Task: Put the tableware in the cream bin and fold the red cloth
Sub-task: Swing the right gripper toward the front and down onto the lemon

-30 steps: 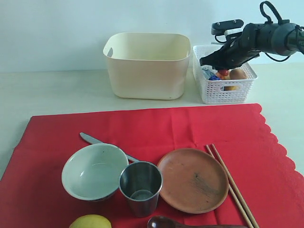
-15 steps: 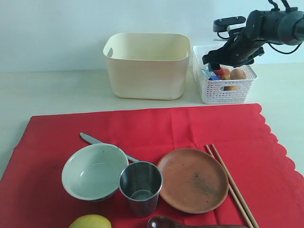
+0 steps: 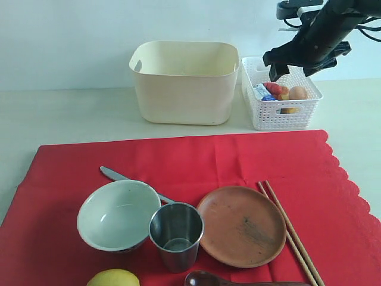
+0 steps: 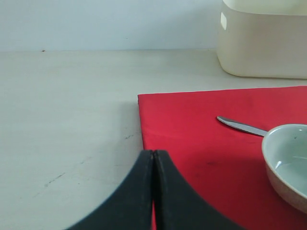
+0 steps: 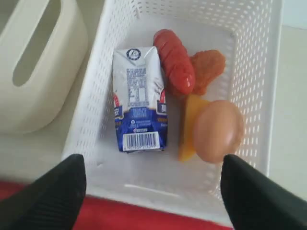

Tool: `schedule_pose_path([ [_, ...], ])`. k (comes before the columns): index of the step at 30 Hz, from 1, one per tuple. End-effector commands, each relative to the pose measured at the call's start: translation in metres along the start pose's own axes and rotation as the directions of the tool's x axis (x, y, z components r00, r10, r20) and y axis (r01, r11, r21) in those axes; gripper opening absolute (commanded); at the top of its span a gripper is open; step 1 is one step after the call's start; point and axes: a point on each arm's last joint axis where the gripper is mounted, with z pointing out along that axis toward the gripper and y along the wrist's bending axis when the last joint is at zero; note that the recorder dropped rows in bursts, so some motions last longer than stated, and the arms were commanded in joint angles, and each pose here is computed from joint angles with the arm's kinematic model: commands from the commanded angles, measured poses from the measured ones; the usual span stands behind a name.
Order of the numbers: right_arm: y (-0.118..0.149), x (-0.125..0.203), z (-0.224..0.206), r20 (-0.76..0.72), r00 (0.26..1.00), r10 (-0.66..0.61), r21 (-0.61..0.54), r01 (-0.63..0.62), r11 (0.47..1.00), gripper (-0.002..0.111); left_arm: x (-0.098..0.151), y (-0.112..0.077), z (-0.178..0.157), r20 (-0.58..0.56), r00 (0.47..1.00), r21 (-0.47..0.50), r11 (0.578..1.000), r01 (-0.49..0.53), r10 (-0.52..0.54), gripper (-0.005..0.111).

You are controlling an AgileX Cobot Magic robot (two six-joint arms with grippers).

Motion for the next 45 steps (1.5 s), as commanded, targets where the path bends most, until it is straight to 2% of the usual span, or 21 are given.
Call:
schedule_pose_path([
  [1, 0.008, 0.012, -0.025, 0.034, 0.999, -0.019, -0.001, 0.019, 1.0, 0.074, 0.0, 0.0, 0.0, 0.014, 1.0, 0.007, 1.0, 0.004, -0.004, 0.0],
  [10, 0.013, 0.048, -0.08, 0.085, 0.996, -0.014, 0.004, 0.014, 1.0, 0.074, 0.0, 0.0, 0.0, 0.014, 1.0, 0.007, 1.0, 0.004, -0.004, 0.0],
  [14, 0.019, 0.065, -0.114, 0.13, 0.992, 0.002, -0.028, 0.002, 1.0, 0.074, 0.0, 0.0, 0.0, 0.014, 1.0, 0.007, 1.0, 0.004, -0.004, 0.0],
  [18, 0.027, 0.083, -0.146, 0.188, 0.982, -0.015, -0.086, 0.032, 0.996, 0.074, 0.0, 0.0, 0.0, 0.014, 1.0, 0.007, 1.0, 0.004, -0.004, 0.0],
  [21, 0.039, 0.095, -0.173, 0.27, 0.963, -0.023, -0.178, 0.073, 0.981, 0.074, 0.0, 0.0, 0.0, 0.014, 1.0, 0.007, 1.0, 0.004, -0.004, 0.0],
  [23, 0.053, 0.108, -0.197, 0.349, 0.936, -0.039, -0.293, 0.148, 0.944, 0.074, 0.0, 0.0, 0.0, 0.014, 1.0, 0.007, 1.0, 0.004, -0.004, 0.0],
  [24, 0.062, 0.118, -0.208, 0.391, 0.919, -0.057, -0.362, 0.21, 0.908, 0.074, 0.0, 0.0, 0.0, 0.014, 1.0, 0.007, 1.0, 0.004, -0.004, 0.0],
  [28, 0.08, 0.136, -0.234, 0.55, 0.832, -0.071, -0.463, 0.374, 0.804, 0.074, 0.0, 0.0, 0.0, 0.014, 1.0, 0.007, 1.0, 0.004, -0.004, 0.0],
  [34, 0.092, 0.14, -0.24, 0.575, 0.81, -0.116, -0.488, 0.453, 0.746, 0.074, 0.0, 0.0, 0.0, 0.014, 1.0, 0.007, 1.0, 0.004, -0.004, 0.0],
  [40, 0.135, 0.158, -0.239, 0.587, 0.727, -0.356, -0.448, 0.658, 0.605, 0.074, 0.0, 0.0, 0.0, 0.014, 1.0, 0.007, 1.0, 0.004, -0.004, 0.0],
  [45, 0.156, 0.172, -0.239, 0.571, 0.675, -0.467, -0.436, 0.732, 0.523, 0.074, 0.0, 0.0, 0.0, 0.014, 1.0, 0.007, 1.0, 0.004, -0.004, 0.0],
])
